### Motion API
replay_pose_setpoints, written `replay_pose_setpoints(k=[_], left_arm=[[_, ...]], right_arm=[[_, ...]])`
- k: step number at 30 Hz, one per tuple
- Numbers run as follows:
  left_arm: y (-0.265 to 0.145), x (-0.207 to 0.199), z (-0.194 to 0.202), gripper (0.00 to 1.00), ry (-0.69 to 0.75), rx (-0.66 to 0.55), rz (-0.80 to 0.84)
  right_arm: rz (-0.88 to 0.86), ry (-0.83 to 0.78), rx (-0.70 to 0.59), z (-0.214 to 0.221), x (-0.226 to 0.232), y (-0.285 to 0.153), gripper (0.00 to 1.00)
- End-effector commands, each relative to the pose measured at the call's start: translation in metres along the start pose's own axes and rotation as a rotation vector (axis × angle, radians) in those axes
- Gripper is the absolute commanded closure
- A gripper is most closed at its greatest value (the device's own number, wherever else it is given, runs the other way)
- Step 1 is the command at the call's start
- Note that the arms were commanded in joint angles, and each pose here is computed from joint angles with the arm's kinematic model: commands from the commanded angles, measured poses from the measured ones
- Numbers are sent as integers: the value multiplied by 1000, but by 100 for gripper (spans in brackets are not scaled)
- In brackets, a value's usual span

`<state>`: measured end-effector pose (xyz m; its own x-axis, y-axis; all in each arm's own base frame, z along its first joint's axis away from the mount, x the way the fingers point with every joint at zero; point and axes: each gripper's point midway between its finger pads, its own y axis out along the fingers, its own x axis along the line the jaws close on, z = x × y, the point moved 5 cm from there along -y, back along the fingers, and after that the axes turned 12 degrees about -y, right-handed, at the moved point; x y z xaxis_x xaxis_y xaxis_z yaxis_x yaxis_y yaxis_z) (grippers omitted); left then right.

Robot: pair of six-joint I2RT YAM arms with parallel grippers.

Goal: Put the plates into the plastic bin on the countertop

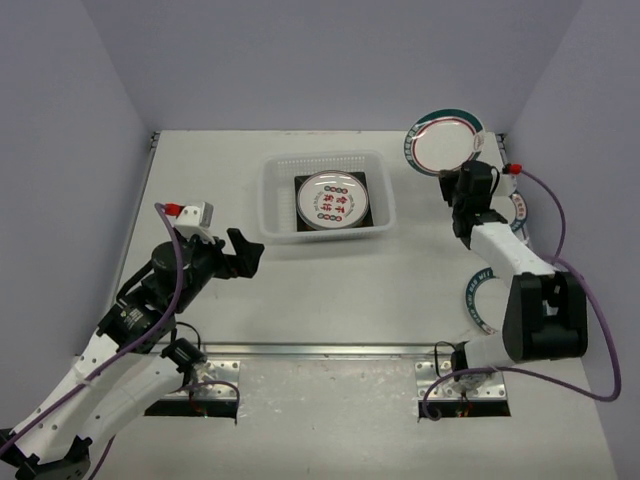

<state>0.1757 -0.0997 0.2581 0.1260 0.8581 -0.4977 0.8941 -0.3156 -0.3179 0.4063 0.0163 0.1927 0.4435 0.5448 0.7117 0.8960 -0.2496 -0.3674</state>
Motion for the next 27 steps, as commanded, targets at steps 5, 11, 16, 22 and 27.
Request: replay_pose_setpoints(k=[5,11,16,22,27], left_arm=[[2,-3,-6,0,-10,-38,14],[1,-2,-7,0,-14,-44,5],[3,-1,-6,0,-14,-40,-1],[3,0,-6,0,-15,-39,-11],[2,0,-6,0,-18,-45,-6]], right_arm=[[-206,-149,-53,-42,51,-46,100],[-504,-213,403,20,83,-67,100],[-635,-306,646,78,91,-78,100],[-513,-464,840,133,76,-54,100],[-455,-502,922,152,57,-39,99]])
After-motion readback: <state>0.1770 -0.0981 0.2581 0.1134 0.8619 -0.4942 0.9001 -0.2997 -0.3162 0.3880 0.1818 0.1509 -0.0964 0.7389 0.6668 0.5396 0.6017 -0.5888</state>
